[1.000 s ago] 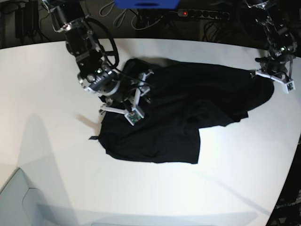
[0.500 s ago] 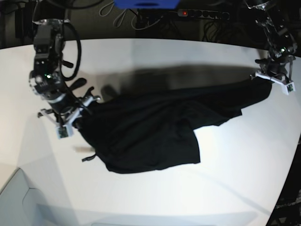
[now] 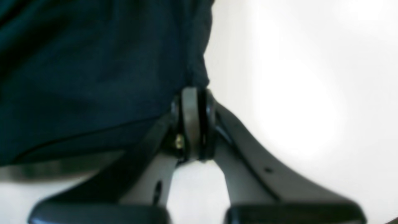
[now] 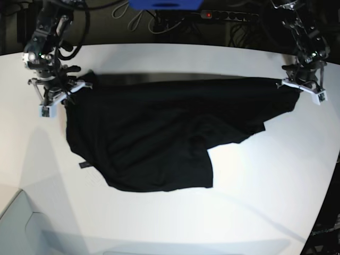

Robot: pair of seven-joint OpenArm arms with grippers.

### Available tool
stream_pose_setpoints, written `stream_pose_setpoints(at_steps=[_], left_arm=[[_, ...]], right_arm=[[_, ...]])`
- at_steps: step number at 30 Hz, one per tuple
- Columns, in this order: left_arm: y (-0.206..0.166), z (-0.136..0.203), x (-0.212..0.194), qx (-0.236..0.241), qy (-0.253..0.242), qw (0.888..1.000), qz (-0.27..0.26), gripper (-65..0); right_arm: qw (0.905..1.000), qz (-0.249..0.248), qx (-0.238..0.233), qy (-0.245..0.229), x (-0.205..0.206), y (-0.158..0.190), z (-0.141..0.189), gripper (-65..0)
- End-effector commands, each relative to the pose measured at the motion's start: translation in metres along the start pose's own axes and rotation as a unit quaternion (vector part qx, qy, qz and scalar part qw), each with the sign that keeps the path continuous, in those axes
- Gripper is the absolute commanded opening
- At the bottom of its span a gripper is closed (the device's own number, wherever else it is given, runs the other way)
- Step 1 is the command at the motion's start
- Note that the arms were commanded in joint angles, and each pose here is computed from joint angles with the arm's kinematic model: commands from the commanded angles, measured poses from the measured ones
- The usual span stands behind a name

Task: Layout the t-shirt on the table in an organized manner, then fold the t-shirt properly
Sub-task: 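Release the left gripper and reach it across to the shirt's hem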

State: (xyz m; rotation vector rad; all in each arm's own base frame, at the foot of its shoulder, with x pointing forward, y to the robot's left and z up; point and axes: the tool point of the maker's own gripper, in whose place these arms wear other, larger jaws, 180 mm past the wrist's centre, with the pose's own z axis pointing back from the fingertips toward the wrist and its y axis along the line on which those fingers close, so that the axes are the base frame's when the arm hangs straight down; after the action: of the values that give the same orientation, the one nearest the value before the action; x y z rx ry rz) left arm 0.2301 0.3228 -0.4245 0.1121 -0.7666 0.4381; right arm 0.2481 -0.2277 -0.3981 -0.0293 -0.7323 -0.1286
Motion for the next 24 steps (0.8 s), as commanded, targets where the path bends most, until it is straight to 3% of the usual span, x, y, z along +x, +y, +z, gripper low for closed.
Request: stream_pose_setpoints(at_steps=[1, 4, 8, 14, 16, 19, 24], left_arm=[[0.003, 0.003, 0.015, 0.005, -0.024, 1.0, -0.002, -64.8], [0.0, 0.003, 0.011, 0.004, -0.021, 1.0, 0.001, -64.8], [0.002, 0.003, -0.002, 0.005, 0.02, 1.0, 0.003, -64.9], [-0.004, 0.013, 0.016, 0.001, 0.004, 1.0, -0.011, -63.5], [-0.006, 0.021, 0.029, 0.001, -0.017, 1.0, -0.015, -58.4], [-0.008, 0.036, 0.046, 0.002, -0.045, 0.999, -0.029, -43.5], [-0.026, 0.063, 0.077, -0.032, -0.102, 0.994, -0.026, -27.7]], right_arm=[[0.9999, 0.005, -0.005, -0.012, 0.007, -0.006, 0.0, -65.0], [0.9999, 0.007, -0.011, 0.001, -0.001, -0.014, -0.004, -65.0], [0.9999, 0.009, -0.012, -0.002, 0.001, -0.015, -0.001, -65.0], [0.9994, 0.004, -0.02, -0.03, 0.015, -0.015, 0.012, -51.6], [0.9991, 0.001, -0.024, -0.036, 0.017, -0.016, 0.016, -46.0], [0.9984, 0.004, -0.027, -0.05, 0.027, -0.016, 0.021, -38.9], [0.9978, 0.005, -0.027, -0.061, 0.033, -0.015, 0.025, -36.8]])
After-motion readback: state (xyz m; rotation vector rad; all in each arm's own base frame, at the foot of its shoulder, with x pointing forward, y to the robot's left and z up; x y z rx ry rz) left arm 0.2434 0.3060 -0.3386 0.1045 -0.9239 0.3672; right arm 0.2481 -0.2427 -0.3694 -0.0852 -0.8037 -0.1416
